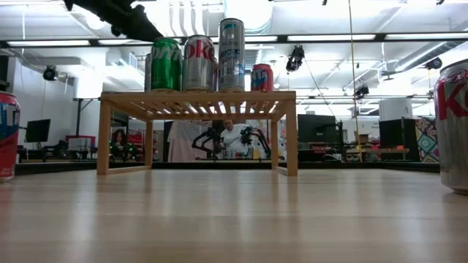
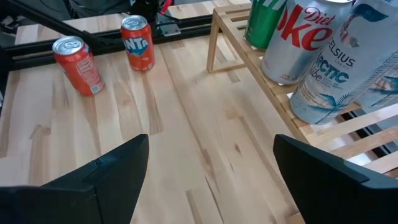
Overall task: Place canned beverage on shelf
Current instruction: Put the yellow soda can on the shelf
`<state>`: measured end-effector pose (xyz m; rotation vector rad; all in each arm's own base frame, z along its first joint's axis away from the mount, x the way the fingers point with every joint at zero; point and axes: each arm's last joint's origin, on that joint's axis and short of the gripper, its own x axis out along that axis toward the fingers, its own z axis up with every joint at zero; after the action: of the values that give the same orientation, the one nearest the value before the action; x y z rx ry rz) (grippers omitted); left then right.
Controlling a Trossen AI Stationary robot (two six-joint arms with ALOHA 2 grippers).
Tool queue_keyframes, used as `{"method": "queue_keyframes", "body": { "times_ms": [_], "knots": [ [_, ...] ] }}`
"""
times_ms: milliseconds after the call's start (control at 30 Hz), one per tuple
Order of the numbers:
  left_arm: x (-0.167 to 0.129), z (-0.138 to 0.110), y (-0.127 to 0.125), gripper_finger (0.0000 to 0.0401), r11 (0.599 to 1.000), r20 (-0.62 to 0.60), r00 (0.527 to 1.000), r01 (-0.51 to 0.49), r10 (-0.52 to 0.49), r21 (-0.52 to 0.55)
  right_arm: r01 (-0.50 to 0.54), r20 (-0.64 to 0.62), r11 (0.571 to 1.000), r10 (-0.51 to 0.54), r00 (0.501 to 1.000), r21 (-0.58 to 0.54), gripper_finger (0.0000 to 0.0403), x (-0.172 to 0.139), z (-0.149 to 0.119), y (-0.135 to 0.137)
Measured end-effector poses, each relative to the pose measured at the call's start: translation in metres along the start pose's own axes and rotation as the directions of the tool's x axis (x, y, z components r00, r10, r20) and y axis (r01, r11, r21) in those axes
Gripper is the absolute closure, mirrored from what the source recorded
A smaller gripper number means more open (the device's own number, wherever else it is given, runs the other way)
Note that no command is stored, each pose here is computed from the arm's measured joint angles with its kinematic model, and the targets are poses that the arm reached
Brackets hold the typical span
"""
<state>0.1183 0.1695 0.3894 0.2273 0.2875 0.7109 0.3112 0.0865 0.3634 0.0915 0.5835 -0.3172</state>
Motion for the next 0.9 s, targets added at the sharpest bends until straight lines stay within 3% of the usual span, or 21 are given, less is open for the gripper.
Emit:
{"method": "queue_keyframes", "body": {
  "times_ms": [233, 467, 900],
  "knots": [
    [0.014, -0.013, 0.019, 0.0084, 0.998, -0.003, 0.999, 0.048, -0.048, -0.040, 0.001, 0.000, 1.000, -0.001, 1.000, -0.009, 0.0071, 0.000, 0.000, 0.000],
    [0.023, -0.019, 0.021, 0.0084, 0.995, -0.015, 0.995, 0.095, -0.096, -0.040, 0.001, 0.000, 1.000, -0.001, 1.000, -0.008, 0.0071, 0.000, 0.000, 0.000],
    [0.023, -0.024, 0.026, 0.0084, 0.996, -0.041, 0.996, 0.075, -0.078, -0.055, 0.001, -0.001, 1.000, -0.001, 1.000, -0.008, 0.0071, 0.000, 0.000, 0.000]
  ]
}}
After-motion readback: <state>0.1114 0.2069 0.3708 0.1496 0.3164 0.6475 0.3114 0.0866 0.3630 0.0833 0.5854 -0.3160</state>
